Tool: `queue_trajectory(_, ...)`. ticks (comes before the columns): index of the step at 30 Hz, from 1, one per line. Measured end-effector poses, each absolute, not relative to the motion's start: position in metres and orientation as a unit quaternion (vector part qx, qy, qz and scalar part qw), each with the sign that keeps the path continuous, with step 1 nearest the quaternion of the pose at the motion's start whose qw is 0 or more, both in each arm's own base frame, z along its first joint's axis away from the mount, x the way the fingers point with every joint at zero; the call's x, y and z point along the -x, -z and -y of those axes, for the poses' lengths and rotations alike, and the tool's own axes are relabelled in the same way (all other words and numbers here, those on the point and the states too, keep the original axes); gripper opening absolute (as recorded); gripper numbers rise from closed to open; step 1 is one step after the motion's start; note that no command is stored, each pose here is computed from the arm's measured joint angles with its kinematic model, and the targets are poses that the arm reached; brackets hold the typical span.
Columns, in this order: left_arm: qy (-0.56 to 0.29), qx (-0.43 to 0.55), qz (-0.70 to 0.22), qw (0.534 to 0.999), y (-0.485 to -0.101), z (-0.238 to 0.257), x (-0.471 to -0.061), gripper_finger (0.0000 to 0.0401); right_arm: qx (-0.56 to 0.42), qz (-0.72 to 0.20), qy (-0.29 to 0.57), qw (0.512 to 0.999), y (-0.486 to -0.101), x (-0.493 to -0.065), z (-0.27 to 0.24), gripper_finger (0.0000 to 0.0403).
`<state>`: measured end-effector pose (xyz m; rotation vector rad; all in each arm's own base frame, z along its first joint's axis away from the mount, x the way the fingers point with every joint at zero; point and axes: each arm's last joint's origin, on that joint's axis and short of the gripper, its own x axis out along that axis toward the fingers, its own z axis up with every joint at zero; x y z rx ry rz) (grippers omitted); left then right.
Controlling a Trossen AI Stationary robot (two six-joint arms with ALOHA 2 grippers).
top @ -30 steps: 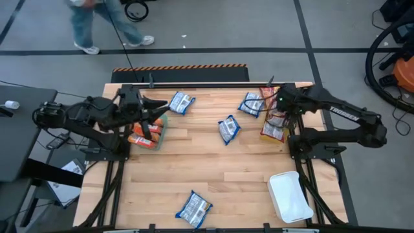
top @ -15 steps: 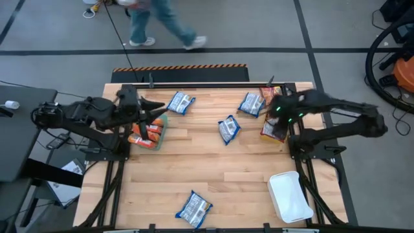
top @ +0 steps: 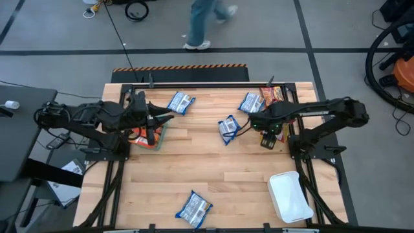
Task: Sort Maruchan noodles
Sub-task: Adjust the red noodle pack
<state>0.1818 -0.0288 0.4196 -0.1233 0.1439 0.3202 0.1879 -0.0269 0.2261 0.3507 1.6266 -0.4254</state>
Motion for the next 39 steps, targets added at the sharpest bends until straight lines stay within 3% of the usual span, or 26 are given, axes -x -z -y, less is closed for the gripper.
queue_trajectory(8, -0.162, 0.063, -0.093, 0.98, -0.415, 0.029, -0.181, 0.0109, -0.134, -0.749, 0.201, 0.617, -0.209, -0.198, 0.029, 0.0148)
queue_trajectory(16, -0.146, 0.075, -0.106, 0.981, -0.413, 0.03, -0.18, 0.0109, -0.114, -0.773, 0.216, 0.585, -0.218, -0.184, 0.029, 0.0013)
queue_trajectory(20, -0.127, 0.08, -0.108, 0.983, -0.413, 0.031, -0.18, 0.0109, -0.093, -0.789, 0.205, 0.571, -0.244, -0.169, 0.027, 0.0015)
queue_trajectory(25, -0.126, 0.081, -0.106, 0.983, -0.413, 0.03, -0.179, 0.0109, -0.046, -0.759, 0.157, 0.63, -0.262, -0.15, 0.03, 0.0007)
queue_trajectory(31, -0.125, 0.081, -0.099, 0.984, -0.415, 0.03, -0.176, 0.0109, 0.02, -0.772, 0.207, 0.601, -0.253, -0.131, 0.054, 0.0015)
queue_trajectory(39, -0.128, 0.078, -0.097, 0.984, -0.416, 0.029, -0.175, 0.0109, -0.001, -0.703, 0.25, 0.666, -0.235, -0.146, 0.075, 0.0024)
